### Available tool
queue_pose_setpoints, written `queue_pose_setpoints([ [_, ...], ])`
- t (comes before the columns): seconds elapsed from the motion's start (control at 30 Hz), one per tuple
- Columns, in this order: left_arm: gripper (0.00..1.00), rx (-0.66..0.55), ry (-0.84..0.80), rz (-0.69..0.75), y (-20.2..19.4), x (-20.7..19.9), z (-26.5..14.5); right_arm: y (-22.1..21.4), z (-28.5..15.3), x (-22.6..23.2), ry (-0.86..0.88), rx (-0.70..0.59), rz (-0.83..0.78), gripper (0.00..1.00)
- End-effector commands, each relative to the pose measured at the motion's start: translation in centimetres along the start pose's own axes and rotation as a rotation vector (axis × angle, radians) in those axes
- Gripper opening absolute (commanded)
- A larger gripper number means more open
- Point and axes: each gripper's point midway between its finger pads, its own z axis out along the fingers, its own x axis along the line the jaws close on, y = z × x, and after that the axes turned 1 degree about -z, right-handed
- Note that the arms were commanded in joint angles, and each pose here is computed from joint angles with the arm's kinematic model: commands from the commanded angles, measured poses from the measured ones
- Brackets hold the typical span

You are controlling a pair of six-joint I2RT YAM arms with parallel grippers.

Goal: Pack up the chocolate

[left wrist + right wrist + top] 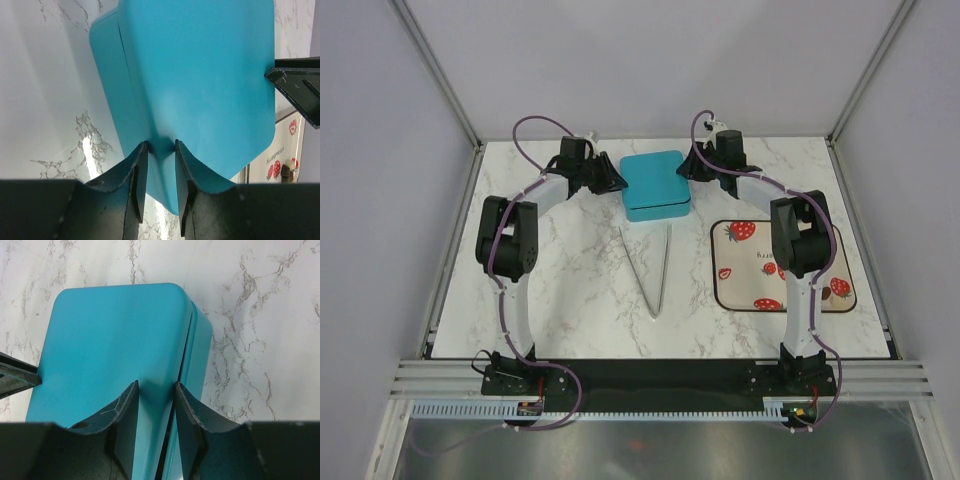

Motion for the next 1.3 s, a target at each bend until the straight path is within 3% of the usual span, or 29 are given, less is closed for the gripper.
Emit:
queue_pose_setpoints([
  [0.0, 0.34, -0.034, -0.104, 0.060, 1.5, -4.1, -2.0, 2.5, -1.2, 3.8, 0.107, -0.055, -0.046, 0.40],
  [0.63, 0.39, -0.020, -0.101, 0.051, 1.0, -3.6, -1.1, 2.5, -1.5, 1.6, 0.040, -0.065, -0.044, 0.39],
  [1.27, 0.40, -0.012, -0.062, 0.051, 0.8, -2.0, 0.5, 0.4, 1.2, -0.5, 0.034, -0.022, -0.021, 0.37],
])
